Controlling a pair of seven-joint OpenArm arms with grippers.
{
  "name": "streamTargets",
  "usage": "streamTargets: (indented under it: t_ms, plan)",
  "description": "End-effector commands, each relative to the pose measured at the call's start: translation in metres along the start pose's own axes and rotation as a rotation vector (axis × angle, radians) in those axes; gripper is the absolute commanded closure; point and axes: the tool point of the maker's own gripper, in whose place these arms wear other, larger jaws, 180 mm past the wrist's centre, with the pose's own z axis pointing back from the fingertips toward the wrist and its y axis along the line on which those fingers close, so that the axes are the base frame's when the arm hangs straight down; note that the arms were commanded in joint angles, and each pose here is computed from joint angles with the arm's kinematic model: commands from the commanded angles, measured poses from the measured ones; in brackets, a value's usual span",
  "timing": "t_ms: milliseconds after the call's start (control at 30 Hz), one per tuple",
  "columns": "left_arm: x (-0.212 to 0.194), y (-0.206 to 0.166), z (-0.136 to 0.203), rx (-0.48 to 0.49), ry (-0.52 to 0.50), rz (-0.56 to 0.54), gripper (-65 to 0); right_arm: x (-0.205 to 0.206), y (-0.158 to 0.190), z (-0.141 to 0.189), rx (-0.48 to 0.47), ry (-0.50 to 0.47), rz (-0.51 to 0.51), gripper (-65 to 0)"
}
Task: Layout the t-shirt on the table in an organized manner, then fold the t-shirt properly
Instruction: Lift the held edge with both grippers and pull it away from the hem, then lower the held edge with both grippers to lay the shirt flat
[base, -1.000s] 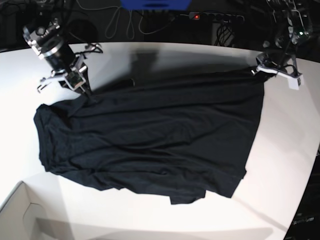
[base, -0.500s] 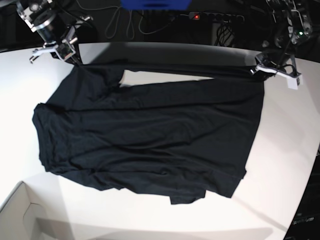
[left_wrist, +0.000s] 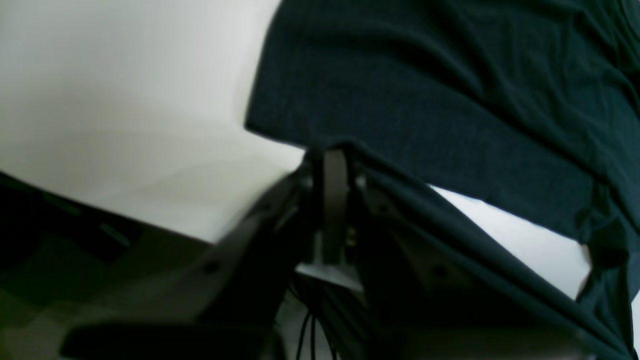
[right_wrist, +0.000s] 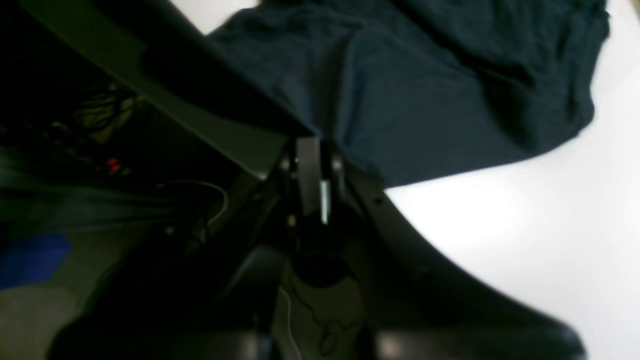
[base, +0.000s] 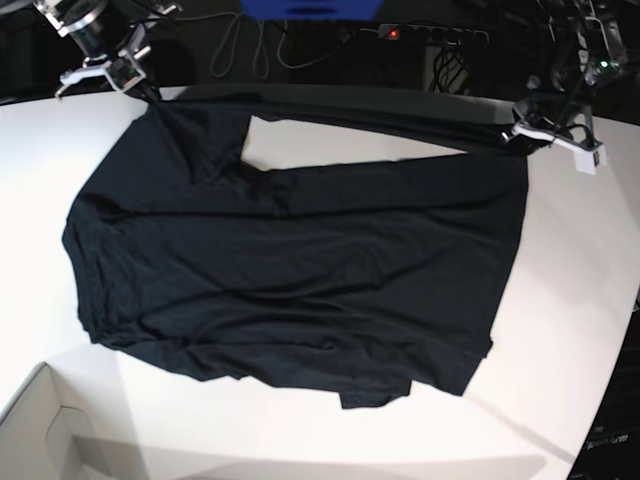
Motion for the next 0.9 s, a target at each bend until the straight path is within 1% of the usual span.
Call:
streamTargets:
  t_ms: [0,233,433,600,667,700,733,867]
  plan:
    - [0.01,0.006,0.005,0.021,-0.038,-0.026,0.0,0.002,-0.005,0.005,-0.018,-0.007,0.008,0.0]
    - [0.006,0.008,0.006,0.026,-0.03,-0.025,0.0,-0.001,0.0,0.009,-0.007,0.004,0.005,0.0]
    - [0.008,0.007,0.006,0.024,-0.034,-0.026,0.0,0.01,0.0,0.007,-0.035,-0.063,-0.034,0.0]
    - [0.008,0.007,0.006,0.024,-0.034,-0.026,0.0,0.03,-0.011,-0.011,-0.076,-0.134,-0.054,0.0]
    - [0.008,0.007,0.006,0.024,-0.034,-0.026,0.0,0.041,-0.011,-0.024,-0.07,-0.17,-0.055,0.0]
    - [0.008,0.007,0.006,0.024,-0.034,-0.026,0.0,0.041,-0.01,-0.031,-0.059,-0.166,-0.057,0.0]
    - [0.008,0.007,0.006,0.024,-0.034,-0.026,0.0,0.041,-0.01,-0.037,-0.051,-0.157,-0.058,-1.5]
    - [0.008,0.007,0.006,0.024,-0.034,-0.026,0.0,0.036,-0.013,-0.065,-0.021,-0.101,-0.045,-11.5]
